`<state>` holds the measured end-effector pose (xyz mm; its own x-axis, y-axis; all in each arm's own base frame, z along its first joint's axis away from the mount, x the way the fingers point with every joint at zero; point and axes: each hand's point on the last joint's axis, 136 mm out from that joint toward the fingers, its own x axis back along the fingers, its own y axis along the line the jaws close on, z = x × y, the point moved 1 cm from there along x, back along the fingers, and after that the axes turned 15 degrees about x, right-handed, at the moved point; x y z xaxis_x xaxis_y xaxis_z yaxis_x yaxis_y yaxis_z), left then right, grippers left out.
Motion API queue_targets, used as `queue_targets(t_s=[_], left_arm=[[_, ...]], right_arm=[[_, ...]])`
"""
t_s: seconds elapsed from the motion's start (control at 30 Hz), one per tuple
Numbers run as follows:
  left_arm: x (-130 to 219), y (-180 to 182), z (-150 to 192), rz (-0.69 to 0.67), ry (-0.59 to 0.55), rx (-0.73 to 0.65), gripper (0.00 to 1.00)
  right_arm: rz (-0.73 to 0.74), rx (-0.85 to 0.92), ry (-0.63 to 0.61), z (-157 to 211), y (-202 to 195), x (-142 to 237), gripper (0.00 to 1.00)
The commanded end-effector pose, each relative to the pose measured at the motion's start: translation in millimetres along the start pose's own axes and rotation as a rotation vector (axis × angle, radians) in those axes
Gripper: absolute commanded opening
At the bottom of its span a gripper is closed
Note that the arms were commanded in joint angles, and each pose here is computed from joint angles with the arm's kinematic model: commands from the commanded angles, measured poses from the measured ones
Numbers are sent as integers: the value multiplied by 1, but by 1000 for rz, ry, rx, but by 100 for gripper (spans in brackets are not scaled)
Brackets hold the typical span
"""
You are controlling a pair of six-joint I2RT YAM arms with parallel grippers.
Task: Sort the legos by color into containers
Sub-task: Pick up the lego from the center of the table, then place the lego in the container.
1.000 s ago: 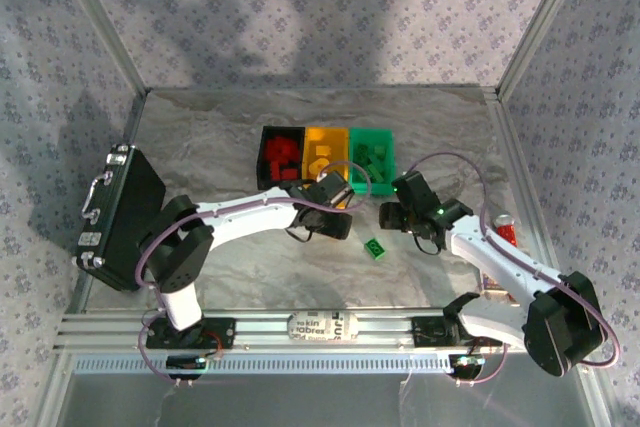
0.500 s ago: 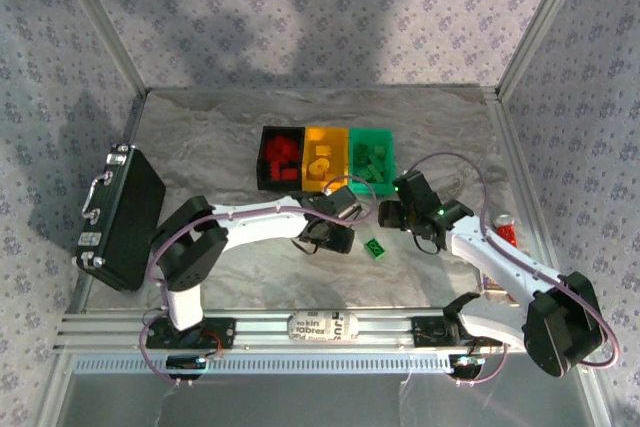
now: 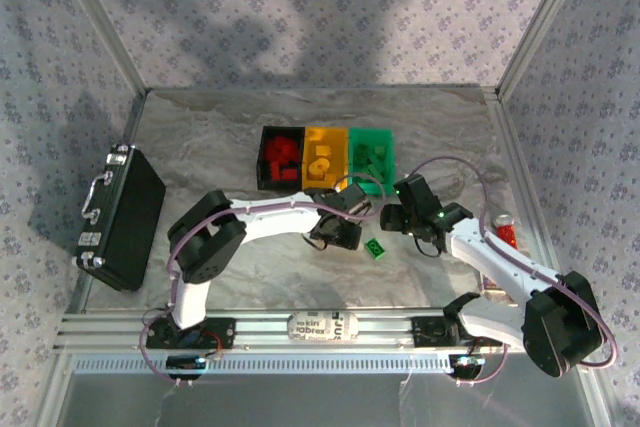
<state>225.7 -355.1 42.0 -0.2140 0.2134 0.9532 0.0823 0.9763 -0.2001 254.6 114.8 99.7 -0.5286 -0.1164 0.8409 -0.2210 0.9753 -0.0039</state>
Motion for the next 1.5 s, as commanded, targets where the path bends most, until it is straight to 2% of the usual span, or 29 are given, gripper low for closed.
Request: queue_targets(t_s=[0.0, 0.2, 0.57, 0.73, 0.97, 1.17, 1.47], left_arm=[[1, -3, -11, -5, -7, -4, 68], [-2, -5, -18, -29, -11, -23, 62], [-6, 5, -15, -102, -26, -41, 39], [9, 8, -8, -118, -36, -67, 36], [42, 10, -9, -66, -92, -59, 33], [68, 22, -29, -36, -146, -36, 33], [96, 36, -79, -13, -209, -8, 33]], right_arm=[[-4, -20, -16, -2, -2, 3, 72], [-7, -21, -16, -1, -3, 1, 72], [-19, -30, -28, -2, -2, 2, 72], [-14, -33, -29, 0, -4, 4, 72], [-6, -35, -30, 2, -7, 6, 72], [-4, -47, -27, 5, -9, 8, 72], [-9, -63, -23, 15, -10, 10, 72]])
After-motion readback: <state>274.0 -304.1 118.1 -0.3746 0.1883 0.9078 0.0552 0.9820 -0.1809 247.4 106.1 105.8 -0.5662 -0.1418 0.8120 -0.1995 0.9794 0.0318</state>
